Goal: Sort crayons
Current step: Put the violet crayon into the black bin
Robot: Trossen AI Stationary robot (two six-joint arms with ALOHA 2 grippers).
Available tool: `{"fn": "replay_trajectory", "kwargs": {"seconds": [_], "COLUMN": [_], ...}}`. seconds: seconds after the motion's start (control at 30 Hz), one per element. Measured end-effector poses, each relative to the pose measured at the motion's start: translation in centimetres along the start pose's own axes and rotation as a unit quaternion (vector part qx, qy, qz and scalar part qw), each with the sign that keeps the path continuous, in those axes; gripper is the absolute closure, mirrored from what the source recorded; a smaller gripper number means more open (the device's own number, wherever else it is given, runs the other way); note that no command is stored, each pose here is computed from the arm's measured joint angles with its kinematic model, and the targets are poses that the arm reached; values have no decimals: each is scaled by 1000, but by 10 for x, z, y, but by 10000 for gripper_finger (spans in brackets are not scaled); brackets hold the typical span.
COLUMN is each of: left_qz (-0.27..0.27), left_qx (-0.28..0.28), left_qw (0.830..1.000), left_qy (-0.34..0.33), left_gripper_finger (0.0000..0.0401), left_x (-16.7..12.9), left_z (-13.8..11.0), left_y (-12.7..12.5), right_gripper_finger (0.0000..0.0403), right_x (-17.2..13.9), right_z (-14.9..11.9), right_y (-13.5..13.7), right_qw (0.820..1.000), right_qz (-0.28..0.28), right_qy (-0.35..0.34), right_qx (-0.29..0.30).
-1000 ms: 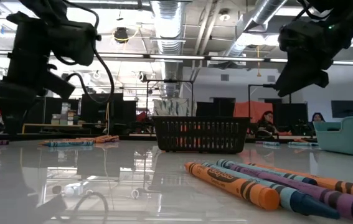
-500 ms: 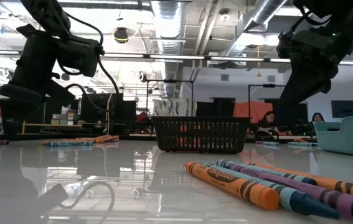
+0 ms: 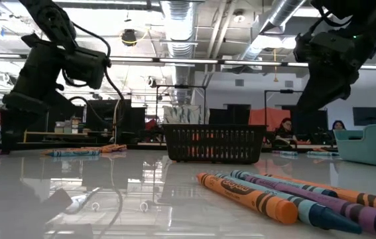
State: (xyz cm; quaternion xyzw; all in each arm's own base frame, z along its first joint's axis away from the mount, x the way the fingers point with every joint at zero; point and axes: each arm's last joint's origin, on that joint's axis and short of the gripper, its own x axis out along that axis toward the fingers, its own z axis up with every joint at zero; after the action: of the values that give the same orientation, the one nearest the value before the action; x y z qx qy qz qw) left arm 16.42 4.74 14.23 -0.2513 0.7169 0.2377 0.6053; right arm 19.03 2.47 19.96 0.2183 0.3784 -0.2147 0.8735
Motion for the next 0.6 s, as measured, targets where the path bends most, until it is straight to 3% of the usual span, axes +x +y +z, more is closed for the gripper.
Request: {"fn": "replay_trajectory", "kwargs": {"seconds": [0.27,0.6], "left_qz": [11,-19], "left_qx": [9,19], "left_qw": [999,999], "left_qy": [42,40], "left_gripper_finger": [246,375], "left_x": [15,14], "left_z": [9,9], "left_y": [-4,-6], "right_gripper_finger": [275,275], "right_x": [0,0], "right_z": [1,2], "right_y": [1,1], "right_qw": [1000,1000], "right_qz": [5,-1], "right_qy": [-6,-14], "right_qx": [-6,-14]}}
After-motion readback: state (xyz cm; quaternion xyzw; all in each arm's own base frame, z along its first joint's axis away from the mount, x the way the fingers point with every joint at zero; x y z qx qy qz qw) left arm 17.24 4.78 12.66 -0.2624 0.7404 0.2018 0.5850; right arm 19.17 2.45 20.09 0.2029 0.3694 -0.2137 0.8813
